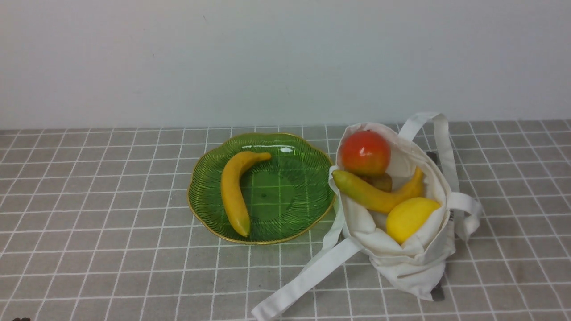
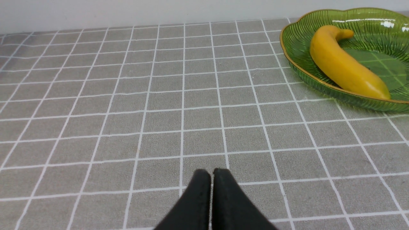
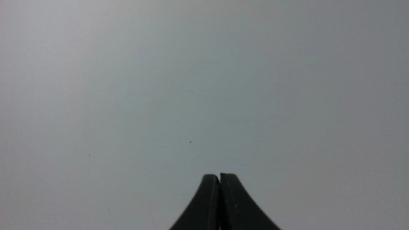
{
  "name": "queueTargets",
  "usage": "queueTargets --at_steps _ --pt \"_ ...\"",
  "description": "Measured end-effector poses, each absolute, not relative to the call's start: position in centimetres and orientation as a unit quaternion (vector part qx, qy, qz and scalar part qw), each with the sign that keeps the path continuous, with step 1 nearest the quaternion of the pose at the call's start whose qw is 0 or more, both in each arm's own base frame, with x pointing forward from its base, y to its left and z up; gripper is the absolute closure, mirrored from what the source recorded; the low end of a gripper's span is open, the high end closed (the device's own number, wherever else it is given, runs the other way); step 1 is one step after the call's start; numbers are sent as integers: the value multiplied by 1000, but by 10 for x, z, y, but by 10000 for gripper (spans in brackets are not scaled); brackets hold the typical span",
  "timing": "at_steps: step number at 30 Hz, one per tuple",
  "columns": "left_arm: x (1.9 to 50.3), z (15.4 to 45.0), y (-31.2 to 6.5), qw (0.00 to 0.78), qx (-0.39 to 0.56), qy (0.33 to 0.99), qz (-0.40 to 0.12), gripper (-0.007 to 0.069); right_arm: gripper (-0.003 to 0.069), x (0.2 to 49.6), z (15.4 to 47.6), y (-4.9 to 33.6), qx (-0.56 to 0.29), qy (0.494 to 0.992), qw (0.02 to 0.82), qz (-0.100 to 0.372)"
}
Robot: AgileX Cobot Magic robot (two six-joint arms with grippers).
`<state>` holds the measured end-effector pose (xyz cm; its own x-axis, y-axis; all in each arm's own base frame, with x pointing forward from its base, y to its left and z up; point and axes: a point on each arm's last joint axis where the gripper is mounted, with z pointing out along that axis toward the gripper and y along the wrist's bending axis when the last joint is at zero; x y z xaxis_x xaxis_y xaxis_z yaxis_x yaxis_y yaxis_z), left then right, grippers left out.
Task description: Take the fruit out of the bag on the grey coffee tablecloth and place them on the plate.
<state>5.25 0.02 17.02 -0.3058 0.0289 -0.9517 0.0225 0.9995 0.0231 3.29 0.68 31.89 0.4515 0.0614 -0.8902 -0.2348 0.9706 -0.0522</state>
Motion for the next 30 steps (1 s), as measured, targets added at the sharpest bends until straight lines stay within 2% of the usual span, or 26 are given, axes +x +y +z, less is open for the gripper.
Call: queueTargets --at_steps 16,20,24,25,26,30 --pt "52 170 0 589 16 808 3 632 673 33 319 7 -84 517 848 87" --pt "52 170 0 589 16 808 3 632 673 36 310 8 -89 529 840 86" --pt "52 170 0 589 16 808 3 632 673 42 286 11 -104 577 807 76" --pt "52 170 0 589 16 808 3 632 673 44 274 11 -98 603 788 76" --pt "52 170 0 589 16 808 3 632 673 44 274 11 -98 603 788 76" --pt "52 170 0 589 16 808 3 632 673 51 226 6 -34 700 711 50"
